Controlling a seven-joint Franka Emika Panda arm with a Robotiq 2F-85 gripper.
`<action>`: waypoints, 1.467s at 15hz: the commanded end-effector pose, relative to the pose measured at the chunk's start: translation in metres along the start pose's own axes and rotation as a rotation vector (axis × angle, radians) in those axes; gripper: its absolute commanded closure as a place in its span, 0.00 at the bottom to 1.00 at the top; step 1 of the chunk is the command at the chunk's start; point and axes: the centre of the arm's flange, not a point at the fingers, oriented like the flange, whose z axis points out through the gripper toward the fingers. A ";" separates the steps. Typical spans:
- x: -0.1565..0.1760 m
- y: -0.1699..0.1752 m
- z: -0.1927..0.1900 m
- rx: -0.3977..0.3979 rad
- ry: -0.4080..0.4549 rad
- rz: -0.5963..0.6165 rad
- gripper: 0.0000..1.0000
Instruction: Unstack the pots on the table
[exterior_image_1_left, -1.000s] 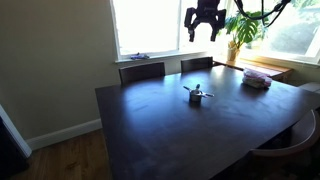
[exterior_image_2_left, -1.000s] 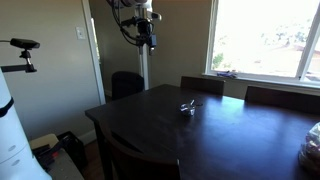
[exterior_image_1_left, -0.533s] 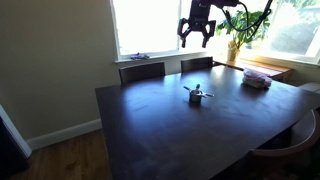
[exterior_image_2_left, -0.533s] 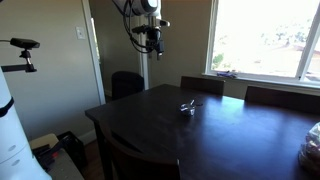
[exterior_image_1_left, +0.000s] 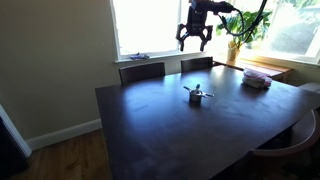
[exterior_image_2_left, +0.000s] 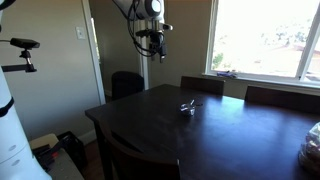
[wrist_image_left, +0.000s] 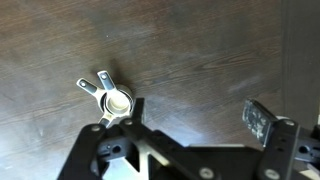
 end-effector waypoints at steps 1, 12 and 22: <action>0.001 0.001 0.002 0.000 0.000 -0.001 0.00; 0.067 0.037 0.102 -0.031 -0.055 0.119 0.00; 0.105 0.056 0.154 -0.058 -0.047 0.124 0.00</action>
